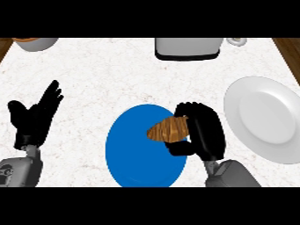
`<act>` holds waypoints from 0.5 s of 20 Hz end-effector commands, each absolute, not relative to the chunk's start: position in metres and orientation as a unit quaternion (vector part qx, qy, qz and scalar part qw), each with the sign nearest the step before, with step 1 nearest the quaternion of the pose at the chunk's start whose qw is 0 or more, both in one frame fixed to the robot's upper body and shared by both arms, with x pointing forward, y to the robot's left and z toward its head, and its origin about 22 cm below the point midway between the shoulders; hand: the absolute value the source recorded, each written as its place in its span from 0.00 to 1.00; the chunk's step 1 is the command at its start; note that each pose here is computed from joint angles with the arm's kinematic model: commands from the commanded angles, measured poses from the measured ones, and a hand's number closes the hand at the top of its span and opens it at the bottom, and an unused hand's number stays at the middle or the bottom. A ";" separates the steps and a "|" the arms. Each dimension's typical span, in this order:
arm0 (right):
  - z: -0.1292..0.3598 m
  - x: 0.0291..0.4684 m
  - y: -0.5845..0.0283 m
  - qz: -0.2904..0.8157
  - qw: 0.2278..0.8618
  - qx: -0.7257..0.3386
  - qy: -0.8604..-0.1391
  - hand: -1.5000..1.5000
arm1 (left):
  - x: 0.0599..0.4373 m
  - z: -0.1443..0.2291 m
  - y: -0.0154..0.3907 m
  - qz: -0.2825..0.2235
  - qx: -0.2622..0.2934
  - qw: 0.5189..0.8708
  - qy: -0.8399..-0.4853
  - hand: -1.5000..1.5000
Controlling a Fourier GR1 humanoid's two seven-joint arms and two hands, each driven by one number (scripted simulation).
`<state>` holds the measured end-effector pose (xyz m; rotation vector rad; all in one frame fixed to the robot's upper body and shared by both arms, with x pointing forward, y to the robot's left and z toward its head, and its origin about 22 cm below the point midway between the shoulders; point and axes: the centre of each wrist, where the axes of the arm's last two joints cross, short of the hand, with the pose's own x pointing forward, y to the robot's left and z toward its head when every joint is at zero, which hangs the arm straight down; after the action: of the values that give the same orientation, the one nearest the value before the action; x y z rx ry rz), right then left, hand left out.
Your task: Pick the croissant from the plate and place it in the plate
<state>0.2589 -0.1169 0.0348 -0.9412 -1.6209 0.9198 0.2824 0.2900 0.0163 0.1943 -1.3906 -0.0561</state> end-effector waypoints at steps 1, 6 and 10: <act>0.050 0.242 -0.141 0.286 0.479 -0.477 -0.680 1.00 | 0.274 0.019 0.302 -0.028 0.092 0.764 -0.638 0.50; 0.070 0.248 -0.187 0.216 0.513 -0.493 -0.668 1.00 | 0.282 0.015 0.292 -0.031 0.081 0.765 -0.638 0.50; 0.078 0.240 -0.209 0.170 0.540 -0.496 -0.658 1.00 | 0.280 0.020 0.288 -0.032 0.081 0.761 -0.643 0.50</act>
<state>0.2453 -0.1800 0.0767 -1.1683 -1.5919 0.5242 0.2816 0.2904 0.0202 0.1876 -1.3987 -0.0703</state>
